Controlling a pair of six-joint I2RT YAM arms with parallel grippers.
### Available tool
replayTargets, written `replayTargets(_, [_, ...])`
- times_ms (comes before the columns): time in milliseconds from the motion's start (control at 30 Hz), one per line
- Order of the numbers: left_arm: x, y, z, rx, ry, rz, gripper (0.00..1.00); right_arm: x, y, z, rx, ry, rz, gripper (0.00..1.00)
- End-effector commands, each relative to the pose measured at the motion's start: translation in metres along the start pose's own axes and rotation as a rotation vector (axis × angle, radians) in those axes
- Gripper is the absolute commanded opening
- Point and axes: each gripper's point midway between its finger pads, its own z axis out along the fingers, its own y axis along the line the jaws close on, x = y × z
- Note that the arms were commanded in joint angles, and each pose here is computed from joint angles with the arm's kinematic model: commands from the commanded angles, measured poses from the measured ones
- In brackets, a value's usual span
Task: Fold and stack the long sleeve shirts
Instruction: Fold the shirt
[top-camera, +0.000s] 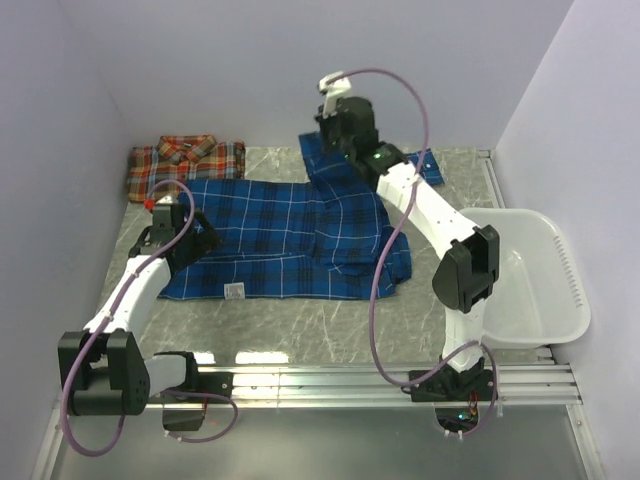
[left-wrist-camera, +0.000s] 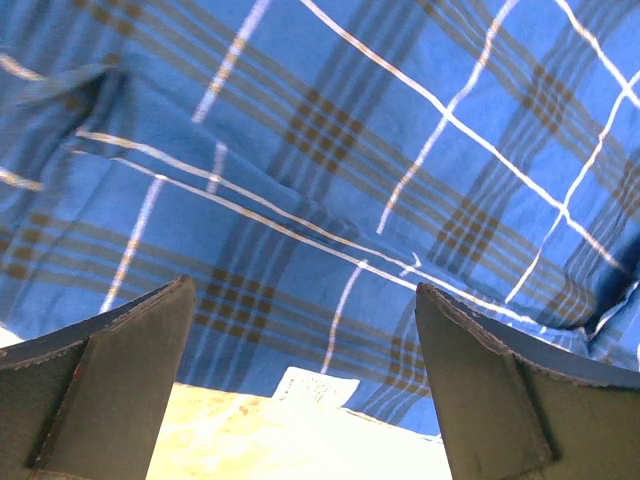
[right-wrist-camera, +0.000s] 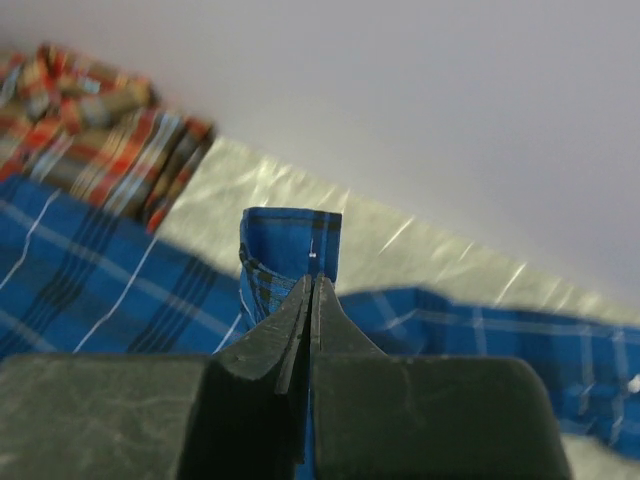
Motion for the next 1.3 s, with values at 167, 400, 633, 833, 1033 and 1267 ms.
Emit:
replayTargets(167, [-0.018, -0.002, -0.015, 0.062, -0.065, -0.079, 0.98, 0.02, 0.074, -0.052, -0.027, 0.033, 0.147, 0.0])
replayTargets(400, [-0.016, -0.006, -0.023, 0.088, -0.062, -0.13, 0.98, 0.077, 0.141, -0.075, -0.079, 0.153, 0.309, 0.0])
replayTargets(633, [-0.01, -0.003, -0.048, 0.078, -0.061, -0.232, 0.98, 0.101, 0.201, -0.09, -0.187, 0.192, 0.447, 0.0])
replayTargets(833, [-0.014, -0.002, -0.065, 0.071, -0.073, -0.238, 0.99, 0.104, 0.259, -0.097, -0.396, 0.211, 0.472, 0.11])
replayTargets(1033, [-0.007, -0.002, -0.069, 0.084, -0.061, -0.257, 0.98, 0.131, 0.307, -0.116, -0.624, 0.315, 0.444, 0.57])
replayTargets(1267, [0.019, -0.007, -0.053, 0.133, 0.041, -0.252, 0.95, 0.124, 0.239, -0.114, -0.381, 0.276, 0.29, 0.77])
